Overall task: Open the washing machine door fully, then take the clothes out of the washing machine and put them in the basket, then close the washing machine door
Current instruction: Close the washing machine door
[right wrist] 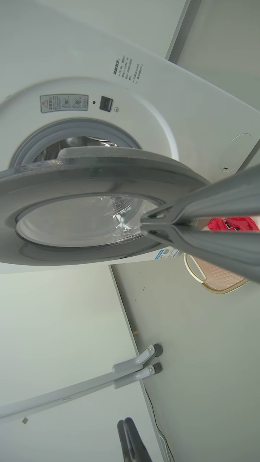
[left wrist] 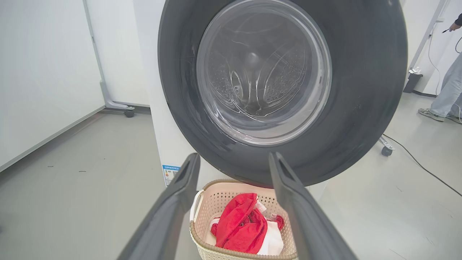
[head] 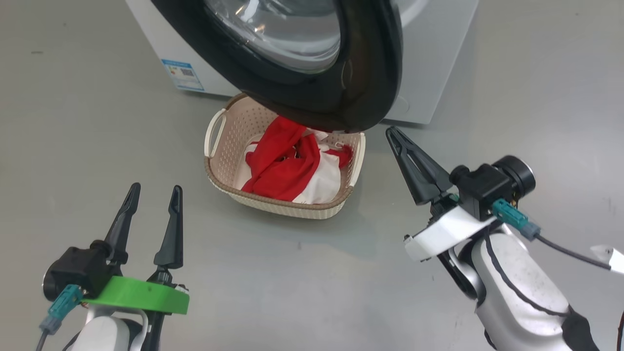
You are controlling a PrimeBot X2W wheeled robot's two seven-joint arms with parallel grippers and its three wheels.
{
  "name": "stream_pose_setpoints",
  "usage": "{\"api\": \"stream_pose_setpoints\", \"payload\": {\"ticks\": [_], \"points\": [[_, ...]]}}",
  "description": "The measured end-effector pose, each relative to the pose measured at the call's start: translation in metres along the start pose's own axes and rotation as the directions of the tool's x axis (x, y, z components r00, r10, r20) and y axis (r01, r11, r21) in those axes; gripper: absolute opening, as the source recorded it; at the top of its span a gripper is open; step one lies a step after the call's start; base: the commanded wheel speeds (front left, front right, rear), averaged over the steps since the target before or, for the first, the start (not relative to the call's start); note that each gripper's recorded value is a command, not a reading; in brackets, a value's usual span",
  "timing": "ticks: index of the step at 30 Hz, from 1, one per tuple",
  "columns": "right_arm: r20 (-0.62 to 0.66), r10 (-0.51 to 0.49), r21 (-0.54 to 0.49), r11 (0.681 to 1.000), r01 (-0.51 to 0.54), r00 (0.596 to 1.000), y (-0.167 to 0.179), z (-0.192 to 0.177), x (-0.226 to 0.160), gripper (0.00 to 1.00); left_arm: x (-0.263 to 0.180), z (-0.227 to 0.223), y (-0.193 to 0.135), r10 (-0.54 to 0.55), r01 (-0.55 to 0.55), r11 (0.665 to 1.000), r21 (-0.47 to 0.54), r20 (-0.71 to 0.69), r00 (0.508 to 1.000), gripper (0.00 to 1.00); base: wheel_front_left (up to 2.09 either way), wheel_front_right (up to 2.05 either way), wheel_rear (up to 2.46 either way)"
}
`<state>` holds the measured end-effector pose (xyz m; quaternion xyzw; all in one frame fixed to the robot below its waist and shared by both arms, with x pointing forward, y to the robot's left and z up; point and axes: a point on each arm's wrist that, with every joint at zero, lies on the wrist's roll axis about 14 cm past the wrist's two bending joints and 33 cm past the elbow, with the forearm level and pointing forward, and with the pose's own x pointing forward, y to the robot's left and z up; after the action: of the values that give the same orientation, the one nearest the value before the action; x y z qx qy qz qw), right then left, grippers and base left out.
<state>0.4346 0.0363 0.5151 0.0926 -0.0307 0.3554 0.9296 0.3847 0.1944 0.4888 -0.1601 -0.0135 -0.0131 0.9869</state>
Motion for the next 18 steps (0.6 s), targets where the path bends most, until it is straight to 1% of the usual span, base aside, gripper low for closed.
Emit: {"api": "stream_pose_setpoints", "payload": {"ticks": [11, 18], "points": [[-0.048, 0.081, -0.016, 0.997, -0.082, 0.996, -0.002, -0.023, 0.045, 0.00, 0.011, -0.007, 0.012, 0.036, -0.036, 0.999, 0.002, -0.016, 0.999, 1.00, 0.00, 0.00, 0.00], [-0.060, 0.069, -0.015, 0.997, -0.070, 0.996, -0.022, -0.036, 0.068, 0.00, 0.018, -0.012, 0.021, 0.059, -0.059, 0.998, 0.010, -0.031, 0.998, 1.00, 0.00, 0.00, 0.00]]}}
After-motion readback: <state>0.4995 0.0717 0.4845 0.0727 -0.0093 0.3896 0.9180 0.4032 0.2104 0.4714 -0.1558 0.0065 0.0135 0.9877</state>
